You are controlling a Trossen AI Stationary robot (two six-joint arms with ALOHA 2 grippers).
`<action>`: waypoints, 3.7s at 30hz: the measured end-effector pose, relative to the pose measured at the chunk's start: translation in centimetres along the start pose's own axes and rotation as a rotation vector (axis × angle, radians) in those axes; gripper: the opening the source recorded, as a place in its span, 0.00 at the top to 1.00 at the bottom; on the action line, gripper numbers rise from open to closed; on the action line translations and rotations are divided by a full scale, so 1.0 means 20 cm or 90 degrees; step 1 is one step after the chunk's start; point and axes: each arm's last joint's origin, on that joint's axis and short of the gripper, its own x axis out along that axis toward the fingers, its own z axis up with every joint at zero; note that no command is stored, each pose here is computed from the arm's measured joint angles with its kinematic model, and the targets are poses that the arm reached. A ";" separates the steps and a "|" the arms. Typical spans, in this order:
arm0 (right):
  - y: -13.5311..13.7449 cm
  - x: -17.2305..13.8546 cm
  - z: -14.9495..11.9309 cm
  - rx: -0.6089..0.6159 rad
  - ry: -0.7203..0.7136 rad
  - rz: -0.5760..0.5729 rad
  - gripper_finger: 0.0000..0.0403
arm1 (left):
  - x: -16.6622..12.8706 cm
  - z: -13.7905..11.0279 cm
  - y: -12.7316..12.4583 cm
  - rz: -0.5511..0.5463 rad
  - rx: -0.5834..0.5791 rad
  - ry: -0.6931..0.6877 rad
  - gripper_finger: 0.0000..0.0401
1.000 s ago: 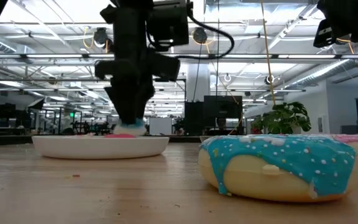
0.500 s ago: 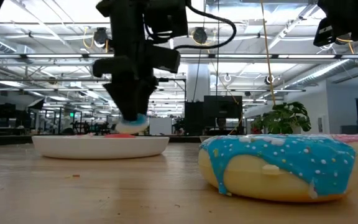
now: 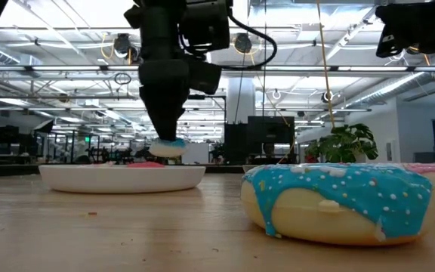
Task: Pick & Place donuts
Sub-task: Put the small blue donut on the white plate, then put the large blue donut on the gray plate
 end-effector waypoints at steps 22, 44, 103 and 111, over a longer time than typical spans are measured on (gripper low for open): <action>0.18 0.63 -0.30 -0.068 0.230 -0.090 1.00 | 0.00 0.01 -0.06 0.010 -0.042 -0.041 0.43; 0.15 1.16 -0.62 -0.088 0.329 -0.076 1.00 | -0.01 0.02 -0.09 0.034 -0.028 -0.063 0.43; 0.09 0.26 -0.01 -0.008 0.055 -0.027 1.00 | -0.51 -1.15 0.18 -0.029 0.074 -0.739 0.99; 0.07 0.26 -0.04 0.004 0.076 -0.043 1.00 | -0.35 -1.22 0.21 -0.036 0.086 -0.862 0.99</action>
